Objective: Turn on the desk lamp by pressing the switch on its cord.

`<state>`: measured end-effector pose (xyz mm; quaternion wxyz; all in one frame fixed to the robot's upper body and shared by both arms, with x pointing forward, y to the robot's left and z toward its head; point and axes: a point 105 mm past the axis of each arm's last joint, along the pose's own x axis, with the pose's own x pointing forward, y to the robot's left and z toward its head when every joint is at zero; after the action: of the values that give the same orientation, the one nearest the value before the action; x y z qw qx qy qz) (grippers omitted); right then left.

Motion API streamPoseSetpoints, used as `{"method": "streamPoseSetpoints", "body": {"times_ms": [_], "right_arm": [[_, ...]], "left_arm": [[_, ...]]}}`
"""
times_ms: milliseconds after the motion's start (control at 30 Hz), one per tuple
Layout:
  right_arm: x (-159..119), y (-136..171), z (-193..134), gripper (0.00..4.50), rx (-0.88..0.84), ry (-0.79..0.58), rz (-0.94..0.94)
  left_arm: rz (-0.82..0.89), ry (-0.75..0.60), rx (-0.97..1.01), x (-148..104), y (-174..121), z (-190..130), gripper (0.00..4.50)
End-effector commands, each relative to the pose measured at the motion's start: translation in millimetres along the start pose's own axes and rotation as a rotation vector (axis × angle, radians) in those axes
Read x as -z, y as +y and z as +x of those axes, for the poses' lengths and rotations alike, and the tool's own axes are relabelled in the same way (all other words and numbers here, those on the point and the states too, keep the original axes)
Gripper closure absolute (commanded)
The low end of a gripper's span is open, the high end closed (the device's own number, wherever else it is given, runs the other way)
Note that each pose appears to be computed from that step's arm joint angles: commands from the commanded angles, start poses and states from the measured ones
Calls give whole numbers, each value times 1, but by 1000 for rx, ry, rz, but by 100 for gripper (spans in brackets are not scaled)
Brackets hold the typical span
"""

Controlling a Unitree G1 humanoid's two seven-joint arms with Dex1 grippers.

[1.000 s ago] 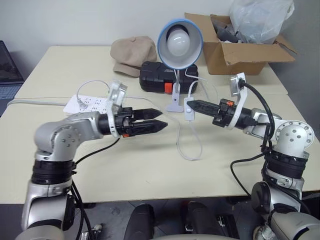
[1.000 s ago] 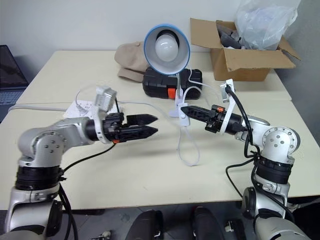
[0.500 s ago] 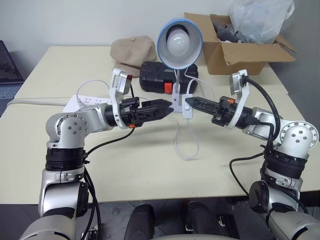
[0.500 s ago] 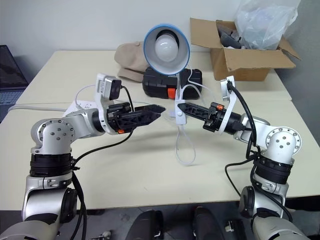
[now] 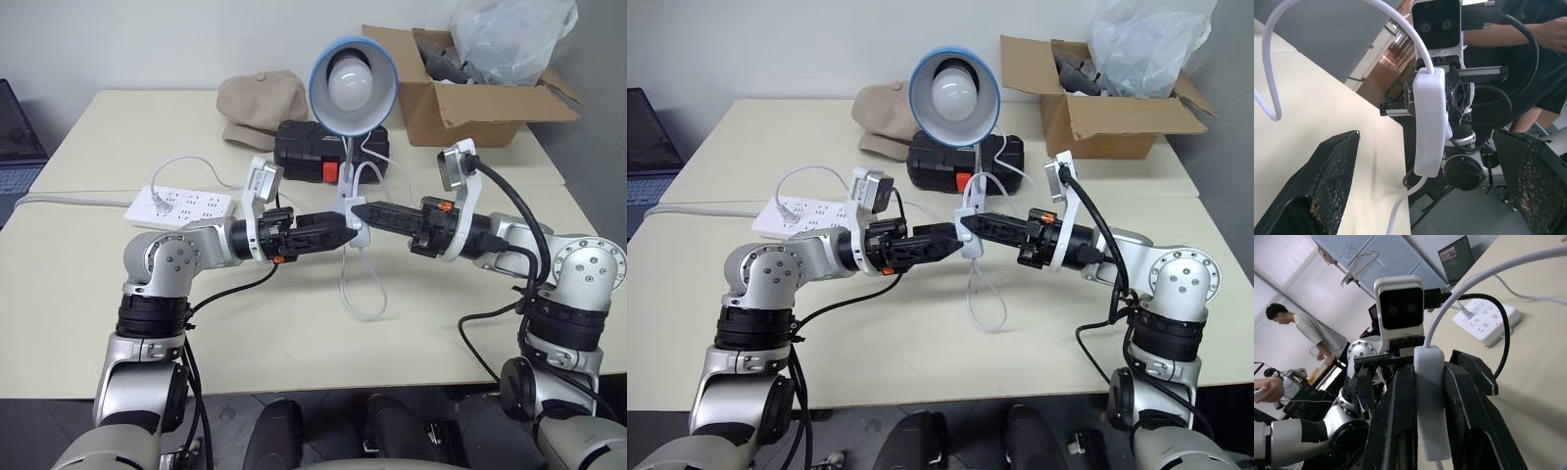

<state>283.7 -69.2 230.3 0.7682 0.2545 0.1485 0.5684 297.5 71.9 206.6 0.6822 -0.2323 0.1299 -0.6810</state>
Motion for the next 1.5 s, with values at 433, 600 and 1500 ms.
{"method": "streamPoseSetpoints", "body": {"times_ms": [433,600,1500], "right_arm": [[-8,17,0,411,-58,-19,-47],[-9,20,1,411,-65,-21,-47],[-12,23,4,411,-75,-42,-24]], "left_arm": [[28,-8,61,-2,-6,13,99],[30,-3,56,-1,-3,13,182],[6,-14,67,0,-4,14,368]]}}
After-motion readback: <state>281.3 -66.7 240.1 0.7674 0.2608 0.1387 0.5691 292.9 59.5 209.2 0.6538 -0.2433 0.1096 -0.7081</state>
